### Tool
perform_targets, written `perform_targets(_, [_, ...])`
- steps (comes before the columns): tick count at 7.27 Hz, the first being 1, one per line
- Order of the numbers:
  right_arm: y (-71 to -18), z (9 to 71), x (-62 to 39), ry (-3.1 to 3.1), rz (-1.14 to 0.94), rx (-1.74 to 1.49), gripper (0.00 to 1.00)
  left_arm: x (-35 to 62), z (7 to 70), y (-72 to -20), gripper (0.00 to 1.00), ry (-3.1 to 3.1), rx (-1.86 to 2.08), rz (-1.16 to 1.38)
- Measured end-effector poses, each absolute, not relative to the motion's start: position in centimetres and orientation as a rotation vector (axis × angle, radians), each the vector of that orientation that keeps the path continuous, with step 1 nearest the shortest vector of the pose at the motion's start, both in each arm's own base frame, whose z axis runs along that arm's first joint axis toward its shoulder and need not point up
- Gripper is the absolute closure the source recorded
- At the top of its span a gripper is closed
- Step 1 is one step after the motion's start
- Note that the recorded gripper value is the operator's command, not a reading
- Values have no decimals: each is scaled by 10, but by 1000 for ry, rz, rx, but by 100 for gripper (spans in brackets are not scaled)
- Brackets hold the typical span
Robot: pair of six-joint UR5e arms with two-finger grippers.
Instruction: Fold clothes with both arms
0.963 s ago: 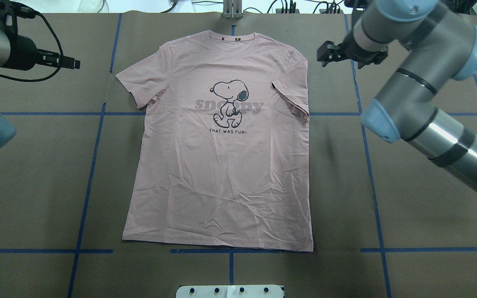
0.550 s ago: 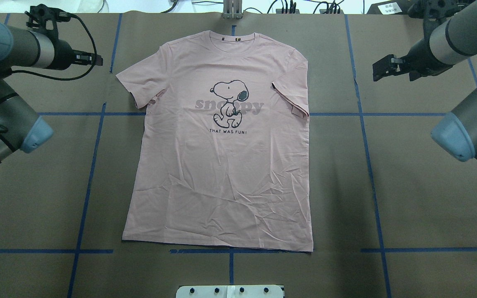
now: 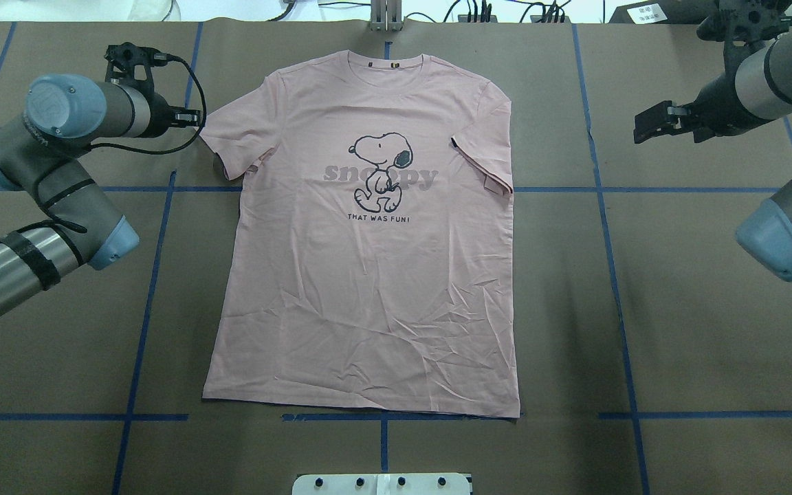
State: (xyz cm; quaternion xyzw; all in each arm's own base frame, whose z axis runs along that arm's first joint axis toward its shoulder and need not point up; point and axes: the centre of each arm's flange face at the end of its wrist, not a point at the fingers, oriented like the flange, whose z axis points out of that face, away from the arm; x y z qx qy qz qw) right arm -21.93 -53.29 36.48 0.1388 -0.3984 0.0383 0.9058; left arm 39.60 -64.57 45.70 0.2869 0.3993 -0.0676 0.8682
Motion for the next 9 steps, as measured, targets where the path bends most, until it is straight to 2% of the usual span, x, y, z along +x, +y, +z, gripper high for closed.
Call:
perform_targets(7, [-533, 365, -220, -819, 81, 290, 0, 411, 461, -650, 54, 826, 595, -147])
perform_targets(8, [-533, 366, -220, -818, 82, 289, 0, 412, 463, -650, 56, 822, 592, -148])
perform_targets(9, [-533, 366, -220, -818, 82, 288, 0, 413, 465, -652, 63, 817, 590, -149])
